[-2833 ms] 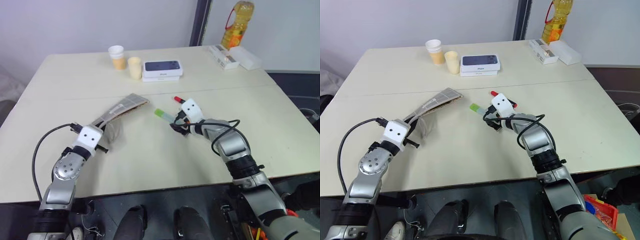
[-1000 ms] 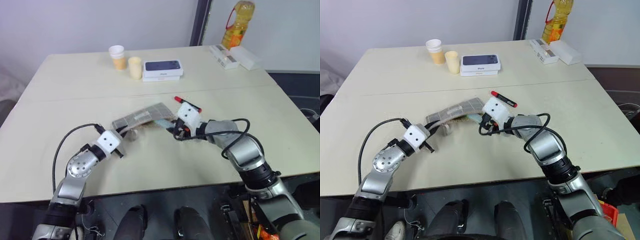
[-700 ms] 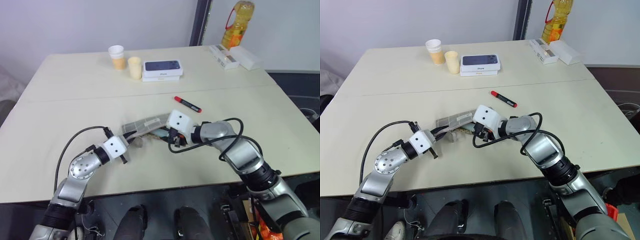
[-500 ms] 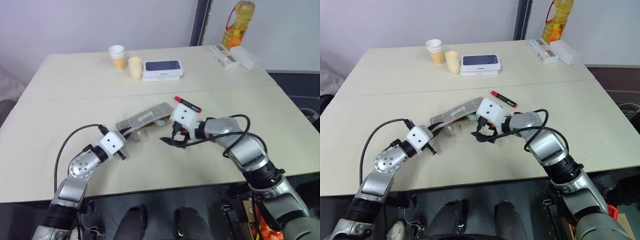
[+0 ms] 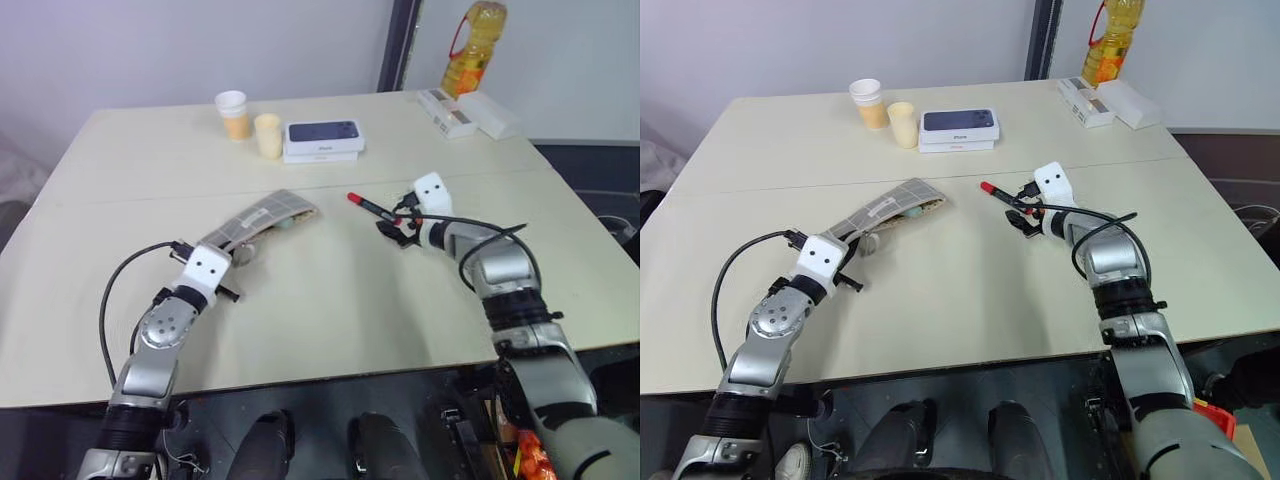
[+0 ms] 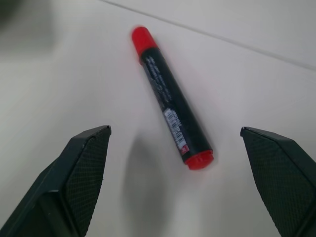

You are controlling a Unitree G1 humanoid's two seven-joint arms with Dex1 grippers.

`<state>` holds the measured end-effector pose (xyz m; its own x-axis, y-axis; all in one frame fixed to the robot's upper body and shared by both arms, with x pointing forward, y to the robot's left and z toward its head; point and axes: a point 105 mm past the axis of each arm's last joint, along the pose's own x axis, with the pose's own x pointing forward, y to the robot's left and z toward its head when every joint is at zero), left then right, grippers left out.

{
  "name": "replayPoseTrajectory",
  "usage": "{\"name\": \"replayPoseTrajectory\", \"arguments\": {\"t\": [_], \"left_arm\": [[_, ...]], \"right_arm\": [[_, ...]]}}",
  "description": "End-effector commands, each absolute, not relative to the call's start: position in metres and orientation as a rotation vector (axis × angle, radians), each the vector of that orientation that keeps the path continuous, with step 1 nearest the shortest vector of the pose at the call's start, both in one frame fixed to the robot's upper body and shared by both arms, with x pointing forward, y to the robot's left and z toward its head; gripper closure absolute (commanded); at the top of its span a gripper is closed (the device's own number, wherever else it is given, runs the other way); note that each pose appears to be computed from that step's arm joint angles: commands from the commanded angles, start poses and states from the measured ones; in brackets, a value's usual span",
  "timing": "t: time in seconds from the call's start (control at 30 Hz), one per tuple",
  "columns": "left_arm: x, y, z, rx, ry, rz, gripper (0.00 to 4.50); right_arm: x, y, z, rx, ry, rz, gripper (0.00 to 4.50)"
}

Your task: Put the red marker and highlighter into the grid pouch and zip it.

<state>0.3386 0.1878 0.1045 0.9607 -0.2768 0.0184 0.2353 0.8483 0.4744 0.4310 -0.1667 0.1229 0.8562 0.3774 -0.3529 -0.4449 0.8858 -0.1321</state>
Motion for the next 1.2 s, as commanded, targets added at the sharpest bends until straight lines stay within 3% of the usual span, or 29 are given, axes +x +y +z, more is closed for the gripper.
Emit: {"name": "replayPoseTrajectory", "arguments": {"t": [0.03, 0.07, 0.17, 0.37, 0.53, 0.67, 0.77, 1.2], "left_arm": [[0.337, 0.187, 0.112, 0.497, -0.113, -0.258, 4.5], [0.337, 0.187, 0.112, 0.497, -0.112, -0.255, 4.5], [0.336, 0.189, 0.112, 0.495, -0.106, -0.243, 4.5], [0.337, 0.191, 0.112, 0.483, -0.1, -0.227, 4.5], [0.342, 0.195, 0.115, 0.464, -0.101, -0.213, 4.5], [0.345, 0.192, 0.119, 0.441, -0.11, -0.22, 4.5], [0.346, 0.186, 0.121, 0.434, -0.121, -0.243, 4.5], [0.345, 0.173, 0.123, 0.428, -0.144, -0.311, 4.5]], "right_arm": [[0.44, -0.164, 0.133, -0.178, 0.272, 0.466, 0.14], [0.441, -0.162, 0.133, -0.166, 0.271, 0.479, 0.14], [0.442, -0.159, 0.133, -0.154, 0.262, 0.499, 1.06], [0.44, -0.153, 0.141, -0.193, 0.198, 0.516, 4.14], [0.417, -0.145, 0.152, -0.339, 0.145, 0.591, 4.15], [0.368, -0.12, 0.158, -0.391, 0.134, 0.797, 4.15], [0.35, -0.108, 0.16, -0.405, 0.134, 0.853, 4.15], [0.345, -0.095, 0.159, -0.39, 0.156, 0.856, 4.15]]}}
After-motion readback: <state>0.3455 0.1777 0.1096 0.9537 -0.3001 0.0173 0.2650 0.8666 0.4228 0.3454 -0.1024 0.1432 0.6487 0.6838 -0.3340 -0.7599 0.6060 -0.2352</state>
